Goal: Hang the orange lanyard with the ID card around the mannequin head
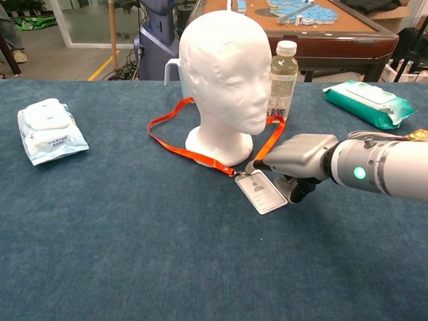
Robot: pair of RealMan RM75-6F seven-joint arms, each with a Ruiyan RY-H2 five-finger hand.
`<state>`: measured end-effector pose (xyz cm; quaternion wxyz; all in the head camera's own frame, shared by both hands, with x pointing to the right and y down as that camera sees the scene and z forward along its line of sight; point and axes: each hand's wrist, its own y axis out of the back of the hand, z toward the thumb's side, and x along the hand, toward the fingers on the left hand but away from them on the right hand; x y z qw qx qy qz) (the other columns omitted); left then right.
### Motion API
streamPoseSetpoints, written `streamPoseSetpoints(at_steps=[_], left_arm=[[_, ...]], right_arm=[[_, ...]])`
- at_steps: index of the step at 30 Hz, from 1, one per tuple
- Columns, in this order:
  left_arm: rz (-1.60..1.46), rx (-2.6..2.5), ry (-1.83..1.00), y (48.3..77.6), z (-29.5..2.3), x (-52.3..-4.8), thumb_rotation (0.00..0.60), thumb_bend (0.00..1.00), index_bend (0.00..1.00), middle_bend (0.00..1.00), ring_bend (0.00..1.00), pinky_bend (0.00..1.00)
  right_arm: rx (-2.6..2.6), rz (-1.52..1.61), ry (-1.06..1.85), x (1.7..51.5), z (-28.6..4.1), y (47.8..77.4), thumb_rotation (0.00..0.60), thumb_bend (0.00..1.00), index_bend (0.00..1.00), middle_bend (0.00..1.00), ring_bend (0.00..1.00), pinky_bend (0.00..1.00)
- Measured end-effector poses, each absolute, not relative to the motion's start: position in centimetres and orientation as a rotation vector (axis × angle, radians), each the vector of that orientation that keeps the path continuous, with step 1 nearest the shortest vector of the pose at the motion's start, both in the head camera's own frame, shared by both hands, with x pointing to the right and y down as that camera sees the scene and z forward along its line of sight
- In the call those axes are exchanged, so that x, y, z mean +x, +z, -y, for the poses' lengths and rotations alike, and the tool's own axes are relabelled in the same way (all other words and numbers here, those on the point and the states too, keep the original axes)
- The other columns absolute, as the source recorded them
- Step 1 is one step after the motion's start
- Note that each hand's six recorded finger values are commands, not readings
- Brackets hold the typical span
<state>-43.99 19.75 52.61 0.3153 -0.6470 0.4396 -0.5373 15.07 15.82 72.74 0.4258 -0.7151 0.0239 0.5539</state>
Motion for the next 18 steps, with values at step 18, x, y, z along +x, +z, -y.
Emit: streamPoseSetpoints(at_steps=[18], left_arm=[[-1.131, -1.742, -1.398, 52.7, -20.1, -43.3, 0.600, 0.20, 0.13, 0.06, 0.08, 0.25]], right_arm=[[-1.827, -0.137, 1.284, 15.2, -19.6, 69.0, 0.600, 0.81, 0.10, 1.00, 1.00, 1.00]])
